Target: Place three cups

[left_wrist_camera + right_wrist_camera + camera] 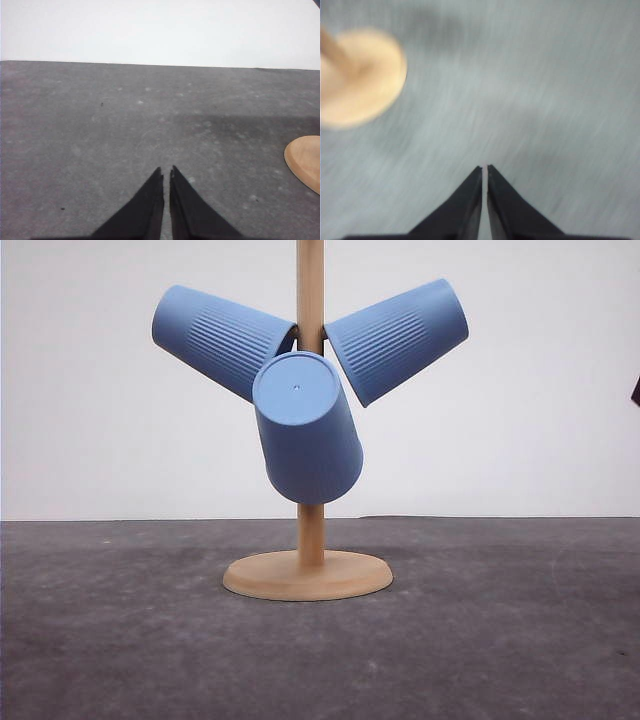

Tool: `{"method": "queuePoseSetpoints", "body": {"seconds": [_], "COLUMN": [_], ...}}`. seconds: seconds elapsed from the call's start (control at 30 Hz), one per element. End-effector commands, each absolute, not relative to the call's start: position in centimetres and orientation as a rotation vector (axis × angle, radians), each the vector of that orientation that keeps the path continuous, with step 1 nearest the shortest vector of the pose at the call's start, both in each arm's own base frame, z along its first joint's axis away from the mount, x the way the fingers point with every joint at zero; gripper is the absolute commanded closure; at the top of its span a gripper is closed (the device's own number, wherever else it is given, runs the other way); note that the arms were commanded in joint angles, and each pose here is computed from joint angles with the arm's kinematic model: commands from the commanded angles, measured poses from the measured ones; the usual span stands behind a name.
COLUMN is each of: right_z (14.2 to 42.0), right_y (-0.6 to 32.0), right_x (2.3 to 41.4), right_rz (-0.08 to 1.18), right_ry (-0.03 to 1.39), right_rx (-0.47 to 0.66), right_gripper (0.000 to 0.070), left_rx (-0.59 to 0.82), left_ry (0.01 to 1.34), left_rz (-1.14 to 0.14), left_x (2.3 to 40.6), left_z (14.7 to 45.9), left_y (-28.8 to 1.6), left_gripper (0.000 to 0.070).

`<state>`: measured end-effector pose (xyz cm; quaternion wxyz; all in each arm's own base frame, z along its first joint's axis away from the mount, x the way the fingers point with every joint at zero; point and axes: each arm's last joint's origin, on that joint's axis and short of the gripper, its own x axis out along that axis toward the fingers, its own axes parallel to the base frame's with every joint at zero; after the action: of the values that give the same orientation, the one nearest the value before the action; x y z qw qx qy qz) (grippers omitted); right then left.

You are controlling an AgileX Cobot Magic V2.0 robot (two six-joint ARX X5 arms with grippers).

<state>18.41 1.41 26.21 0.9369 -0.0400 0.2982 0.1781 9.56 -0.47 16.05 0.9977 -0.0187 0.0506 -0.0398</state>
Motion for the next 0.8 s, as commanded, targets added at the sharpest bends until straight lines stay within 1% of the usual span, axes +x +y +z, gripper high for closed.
{"method": "queuePoseSetpoints", "body": {"seconds": [0.0,0.07,0.1,0.2,0.37,0.5,0.77], "right_z": [25.3,23.4,22.6,19.9,17.0,15.6,15.2], "right_y": [1.2,0.7,0.5,0.2,-0.1,-0.2,-0.2], "right_x": [17.5,15.7,14.9,12.5,10.4,9.9,9.6], "right_rz": [0.308,0.157,0.1,0.013,-0.031,-0.038,-0.045], "right_ry": [0.477,0.372,0.345,0.289,0.19,0.133,0.149], "right_rx": [-0.115,-0.08,-0.062,-0.031,-0.011,0.016,0.018], "right_gripper": [0.0685,0.0685,0.0685,0.0685,0.0685,0.0685,0.0685], "left_rx": [-0.023,-0.023,-0.023,-0.023,-0.023,-0.023,-0.023], "left_ry": [0.104,0.104,0.104,0.104,0.104,0.104,0.104], "left_rz": [-0.079,-0.079,-0.079,-0.079,-0.079,-0.079,-0.079], "left_x": [9.7,9.7,9.7,9.7,9.7,9.7,9.7], "left_z": [15.7,15.7,15.7,15.7,15.7,15.7,15.7], "left_y": [-0.5,-0.5,-0.5,-0.5,-0.5,-0.5,-0.5], "left_gripper": [0.07,0.07,0.07,0.07,0.07,0.07,0.07]}}
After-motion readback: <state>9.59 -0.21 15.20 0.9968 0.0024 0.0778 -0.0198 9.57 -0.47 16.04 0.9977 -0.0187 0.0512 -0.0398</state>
